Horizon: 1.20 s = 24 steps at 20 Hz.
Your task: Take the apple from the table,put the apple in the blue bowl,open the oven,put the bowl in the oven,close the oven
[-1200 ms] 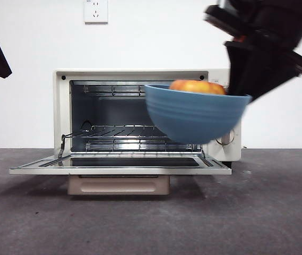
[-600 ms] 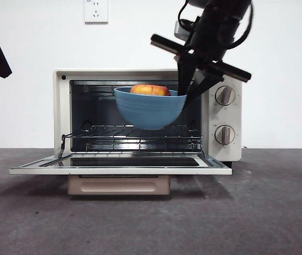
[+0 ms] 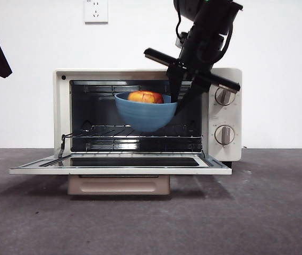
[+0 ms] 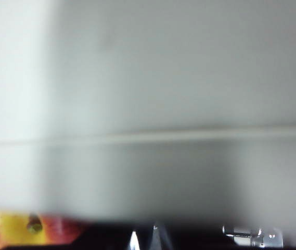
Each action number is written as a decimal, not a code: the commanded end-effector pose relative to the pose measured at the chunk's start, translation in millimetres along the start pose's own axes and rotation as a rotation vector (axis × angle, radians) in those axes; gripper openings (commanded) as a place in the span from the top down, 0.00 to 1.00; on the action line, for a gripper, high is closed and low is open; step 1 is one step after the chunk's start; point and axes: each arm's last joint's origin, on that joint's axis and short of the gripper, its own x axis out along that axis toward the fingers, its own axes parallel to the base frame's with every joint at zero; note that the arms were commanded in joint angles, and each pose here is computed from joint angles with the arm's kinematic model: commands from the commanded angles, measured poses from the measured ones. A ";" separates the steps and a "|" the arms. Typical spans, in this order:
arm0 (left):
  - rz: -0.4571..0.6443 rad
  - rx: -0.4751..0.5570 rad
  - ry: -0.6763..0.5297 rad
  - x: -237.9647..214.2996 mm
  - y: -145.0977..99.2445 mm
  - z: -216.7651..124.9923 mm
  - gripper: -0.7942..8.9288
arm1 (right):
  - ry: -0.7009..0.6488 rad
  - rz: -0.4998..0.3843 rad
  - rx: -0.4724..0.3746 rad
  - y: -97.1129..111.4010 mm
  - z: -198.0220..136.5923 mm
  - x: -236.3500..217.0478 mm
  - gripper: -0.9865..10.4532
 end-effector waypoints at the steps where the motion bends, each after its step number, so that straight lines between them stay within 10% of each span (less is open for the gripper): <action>1: -0.006 0.020 -0.002 1.0 -0.6 1.5 0.91 | -0.017 0.013 0.032 5.7 3.3 6.0 0.91; 24: -0.005 0.020 0.000 1.0 -0.6 1.2 0.91 | -0.094 0.058 -0.066 16.6 5.9 -19.7 0.80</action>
